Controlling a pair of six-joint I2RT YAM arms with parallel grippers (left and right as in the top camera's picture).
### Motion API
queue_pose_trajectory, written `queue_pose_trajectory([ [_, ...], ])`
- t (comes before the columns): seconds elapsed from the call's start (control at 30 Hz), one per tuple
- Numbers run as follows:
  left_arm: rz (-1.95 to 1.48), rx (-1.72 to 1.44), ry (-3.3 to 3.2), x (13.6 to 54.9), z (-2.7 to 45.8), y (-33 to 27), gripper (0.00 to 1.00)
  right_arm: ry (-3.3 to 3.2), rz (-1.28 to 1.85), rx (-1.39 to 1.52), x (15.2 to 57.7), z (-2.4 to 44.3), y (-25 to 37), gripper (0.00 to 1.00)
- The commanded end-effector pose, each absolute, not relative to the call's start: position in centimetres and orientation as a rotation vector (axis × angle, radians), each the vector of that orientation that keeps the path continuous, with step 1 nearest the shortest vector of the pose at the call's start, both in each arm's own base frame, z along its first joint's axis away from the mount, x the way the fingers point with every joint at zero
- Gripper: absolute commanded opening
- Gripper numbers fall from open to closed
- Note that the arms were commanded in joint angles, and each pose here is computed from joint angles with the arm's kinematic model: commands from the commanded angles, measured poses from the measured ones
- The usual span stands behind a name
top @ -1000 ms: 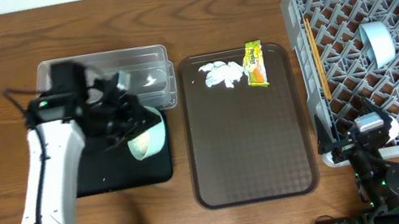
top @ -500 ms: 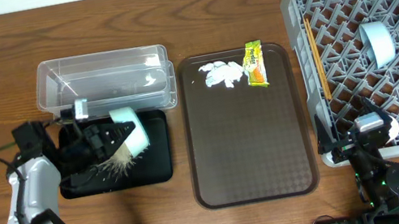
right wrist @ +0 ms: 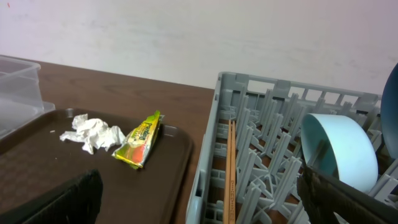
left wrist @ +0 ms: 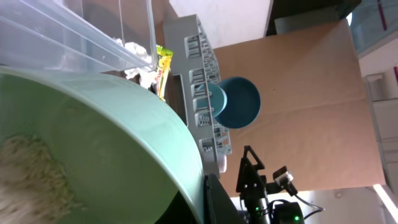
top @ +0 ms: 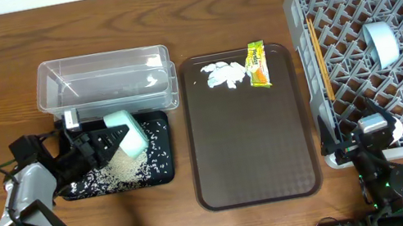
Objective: Sort waste into correct bins and load items into the dishwasher rack
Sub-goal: 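Tip the white plate over the black tray to dump the rice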
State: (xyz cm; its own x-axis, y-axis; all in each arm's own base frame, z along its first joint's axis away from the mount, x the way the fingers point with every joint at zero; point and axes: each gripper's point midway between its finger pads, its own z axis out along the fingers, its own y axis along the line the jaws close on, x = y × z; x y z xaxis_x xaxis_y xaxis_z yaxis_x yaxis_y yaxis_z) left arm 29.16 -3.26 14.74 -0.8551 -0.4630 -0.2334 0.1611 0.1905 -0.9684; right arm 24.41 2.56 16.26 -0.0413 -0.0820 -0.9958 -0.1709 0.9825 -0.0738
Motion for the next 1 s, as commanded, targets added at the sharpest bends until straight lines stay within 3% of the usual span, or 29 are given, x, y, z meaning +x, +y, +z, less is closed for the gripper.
queue_pose_trajectory([
  [0.0, -1.721, -0.262, 1.945, 29.1, 15.2, -3.0, 0.06, 1.614, 0.063, -0.196, 24.4, 16.1, 2.4, 0.99],
  [0.27, -1.676, -0.198, 1.938, 29.1, 15.1, -3.0, 0.06, 1.614, 0.063, -0.196, 24.4, 16.1, 2.4, 0.99],
  [0.4, -1.545, -0.249, 2.106, 29.3, 12.3, -2.5, 0.06, 1.614, 0.064, -0.196, 24.4, 16.1, 2.4, 0.99],
  [0.53, -1.742, -0.284, 1.953, 28.9, 15.3, -3.3, 0.06, 1.614, 0.064, -0.196, 24.4, 16.1, 2.4, 0.99],
  [0.63, -1.654, -0.18, 1.958, 28.9, 14.9, -3.3, 0.06, 1.614, 0.064, -0.196, 24.4, 16.1, 2.4, 0.99],
  [0.97, -1.655, -0.25, 2.063, 28.4, 13.7, -3.8, 0.06, 1.614, 0.064, -0.196, 24.4, 16.1, 2.4, 0.99],
])
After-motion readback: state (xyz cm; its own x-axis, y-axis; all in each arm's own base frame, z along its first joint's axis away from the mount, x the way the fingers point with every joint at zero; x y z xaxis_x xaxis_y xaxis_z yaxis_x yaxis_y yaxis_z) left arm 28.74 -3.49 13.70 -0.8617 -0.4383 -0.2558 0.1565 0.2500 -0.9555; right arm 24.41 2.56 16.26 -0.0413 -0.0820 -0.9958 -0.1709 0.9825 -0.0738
